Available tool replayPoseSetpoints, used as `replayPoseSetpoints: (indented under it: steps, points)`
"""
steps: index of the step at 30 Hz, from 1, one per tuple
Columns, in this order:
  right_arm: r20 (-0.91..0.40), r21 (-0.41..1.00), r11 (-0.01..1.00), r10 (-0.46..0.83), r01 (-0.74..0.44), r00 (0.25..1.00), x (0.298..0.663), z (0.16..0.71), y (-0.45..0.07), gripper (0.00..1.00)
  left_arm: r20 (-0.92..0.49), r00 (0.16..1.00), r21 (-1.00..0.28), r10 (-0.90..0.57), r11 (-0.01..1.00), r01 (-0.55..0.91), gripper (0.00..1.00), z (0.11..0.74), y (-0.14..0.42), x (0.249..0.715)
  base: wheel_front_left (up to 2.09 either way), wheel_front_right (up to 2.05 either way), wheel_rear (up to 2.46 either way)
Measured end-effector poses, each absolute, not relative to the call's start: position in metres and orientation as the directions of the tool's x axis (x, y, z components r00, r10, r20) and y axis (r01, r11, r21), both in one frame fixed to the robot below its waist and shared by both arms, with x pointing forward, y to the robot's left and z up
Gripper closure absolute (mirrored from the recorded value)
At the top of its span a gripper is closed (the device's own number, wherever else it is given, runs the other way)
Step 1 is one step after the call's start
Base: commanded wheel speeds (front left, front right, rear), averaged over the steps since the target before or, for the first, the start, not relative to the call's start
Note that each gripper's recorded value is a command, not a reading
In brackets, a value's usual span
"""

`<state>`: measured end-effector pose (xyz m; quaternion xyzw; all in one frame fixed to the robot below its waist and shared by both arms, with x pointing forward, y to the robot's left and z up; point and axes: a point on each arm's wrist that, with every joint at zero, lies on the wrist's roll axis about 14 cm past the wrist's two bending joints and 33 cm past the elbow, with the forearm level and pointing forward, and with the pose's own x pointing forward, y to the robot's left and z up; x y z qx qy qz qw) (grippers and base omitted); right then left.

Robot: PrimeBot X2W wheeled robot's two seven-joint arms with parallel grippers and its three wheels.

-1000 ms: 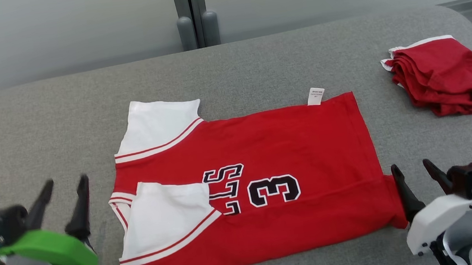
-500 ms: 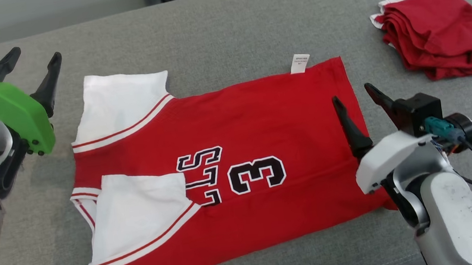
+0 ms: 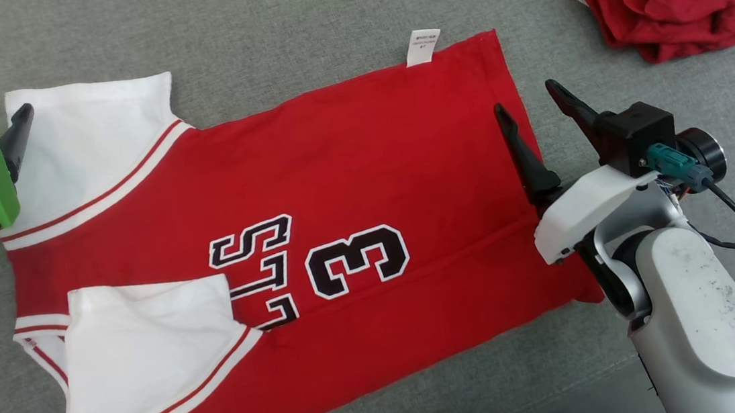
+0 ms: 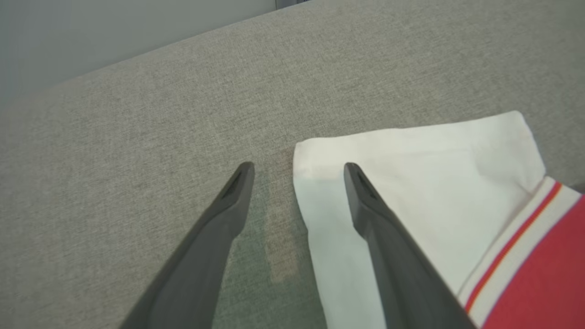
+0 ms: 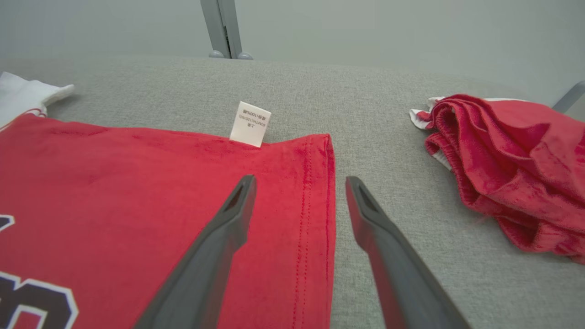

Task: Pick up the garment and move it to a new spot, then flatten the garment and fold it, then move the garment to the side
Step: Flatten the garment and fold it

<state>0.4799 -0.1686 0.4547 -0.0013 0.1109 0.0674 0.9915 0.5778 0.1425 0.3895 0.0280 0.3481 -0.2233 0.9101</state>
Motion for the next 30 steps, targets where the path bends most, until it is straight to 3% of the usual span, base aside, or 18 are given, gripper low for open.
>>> replayPoseSetpoints:
  steps: [11,12,13,14,15,16,20,30]
  points:
    - [-0.264,0.002,0.996,0.091,-0.094,0.96,0.479,0.435,-0.186,0.0,-0.682,0.598,-0.162,-0.421,0.885,0.437,0.0,0.36,0.127,0.587,0.0,0.0,0.0]
    - [-0.263,0.002,0.996,0.092,-0.095,0.96,0.479,0.435,-0.185,0.0,-0.684,0.594,-0.165,-0.423,0.883,0.439,0.09,0.359,0.127,0.587,0.0,0.0,0.0]
    - [-0.263,0.002,0.995,0.093,-0.095,0.96,0.479,0.435,-0.185,0.0,-0.686,0.589,-0.169,-0.427,0.881,0.441,0.25,0.359,0.126,0.586,0.0,0.0,0.0]
    - [-0.262,0.002,0.995,0.093,-0.096,0.961,0.48,0.435,-0.185,0.0,-0.685,0.588,-0.173,-0.431,0.879,0.444,0.61,0.36,0.124,0.585,0.0,0.0,0.0]
    - [-0.259,0.001,0.995,0.094,-0.097,0.961,0.481,0.436,-0.185,0.0,-0.682,0.587,-0.178,-0.437,0.877,0.445,0.87,0.361,0.123,0.585,0.0,0.0,0.0]
    - [-0.257,0.001,0.995,0.095,-0.098,0.962,0.482,0.437,-0.185,0.0,-0.68,0.586,-0.182,-0.441,0.875,0.448,1.0,0.362,0.121,0.585,0.0,0.0,0.0]
    - [-0.252,-0.002,0.995,0.099,-0.103,0.963,0.485,0.44,-0.184,0.0,-0.664,0.585,-0.191,-0.467,0.861,0.471,1.0,0.366,0.112,0.581,0.0,0.0,0.0]
    - [-0.261,-0.126,0.977,0.133,-0.17,0.956,0.511,0.461,-0.19,0.0,-0.497,0.698,-0.176,-0.516,0.847,0.501,1.0,0.412,0.104,0.582,0.0,0.0,0.0]
